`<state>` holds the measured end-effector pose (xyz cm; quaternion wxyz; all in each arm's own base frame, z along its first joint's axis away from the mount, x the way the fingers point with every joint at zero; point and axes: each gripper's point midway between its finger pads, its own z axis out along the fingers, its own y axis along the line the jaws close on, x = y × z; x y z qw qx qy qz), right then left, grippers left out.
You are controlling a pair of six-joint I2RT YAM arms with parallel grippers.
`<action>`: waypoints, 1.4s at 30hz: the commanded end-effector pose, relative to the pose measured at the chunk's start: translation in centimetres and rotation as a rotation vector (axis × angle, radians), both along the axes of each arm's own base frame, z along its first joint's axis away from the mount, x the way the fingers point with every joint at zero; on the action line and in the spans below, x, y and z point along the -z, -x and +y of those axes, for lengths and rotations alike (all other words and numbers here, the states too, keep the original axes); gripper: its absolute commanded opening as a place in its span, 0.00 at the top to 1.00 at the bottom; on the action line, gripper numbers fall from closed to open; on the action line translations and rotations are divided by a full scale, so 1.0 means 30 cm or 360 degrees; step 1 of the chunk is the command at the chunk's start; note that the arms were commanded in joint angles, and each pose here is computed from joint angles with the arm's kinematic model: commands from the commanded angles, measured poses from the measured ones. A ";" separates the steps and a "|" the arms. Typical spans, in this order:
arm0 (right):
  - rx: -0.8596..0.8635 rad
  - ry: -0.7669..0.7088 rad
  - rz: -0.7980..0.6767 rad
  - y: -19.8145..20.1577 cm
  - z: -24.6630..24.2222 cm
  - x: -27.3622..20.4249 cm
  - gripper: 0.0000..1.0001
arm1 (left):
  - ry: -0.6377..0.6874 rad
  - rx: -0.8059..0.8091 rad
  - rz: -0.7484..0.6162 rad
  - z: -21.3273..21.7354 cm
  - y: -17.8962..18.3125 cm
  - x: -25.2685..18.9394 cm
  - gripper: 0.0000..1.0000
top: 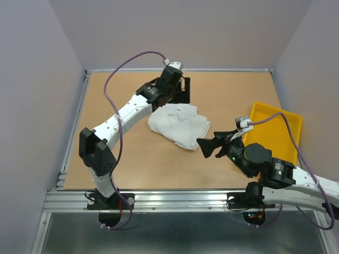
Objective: Fold and stack the long sleeve shirts
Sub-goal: Fold the shirt
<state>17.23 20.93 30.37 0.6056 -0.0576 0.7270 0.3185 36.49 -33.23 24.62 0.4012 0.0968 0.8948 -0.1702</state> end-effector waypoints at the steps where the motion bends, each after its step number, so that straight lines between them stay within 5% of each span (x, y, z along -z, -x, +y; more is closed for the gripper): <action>1: 0.0118 0.0038 0.0184 -0.042 0.075 0.083 0.06 | 0.0184 -0.0219 0.0089 0.164 -0.045 0.080 0.09; 6: 0.0213 0.0110 0.0406 -0.141 0.150 0.194 0.07 | 0.0179 -0.0402 0.0109 0.400 -0.053 0.150 0.09; 13: 0.0570 -0.0019 0.0766 -0.479 -0.051 0.325 0.22 | 0.0134 -0.0526 0.0216 0.580 -0.009 0.325 0.09; 26: 0.0461 -0.0351 0.1263 -0.547 -0.042 0.661 0.19 | 0.0265 -0.0521 0.0398 0.579 -0.051 0.510 0.09; 35: 0.0553 -0.0331 0.1411 -0.538 -0.053 0.826 0.21 | 0.0307 -0.0488 0.0473 0.544 -0.071 0.604 0.09; 39: 0.0544 -0.0300 0.1449 -0.530 -0.050 0.878 0.33 | 0.0328 -0.0466 0.0516 0.527 -0.069 0.642 0.10; 42: 0.0530 -0.0298 0.1471 -0.529 -0.045 0.914 0.56 | 0.0351 -0.0436 0.0538 0.510 -0.065 0.652 0.12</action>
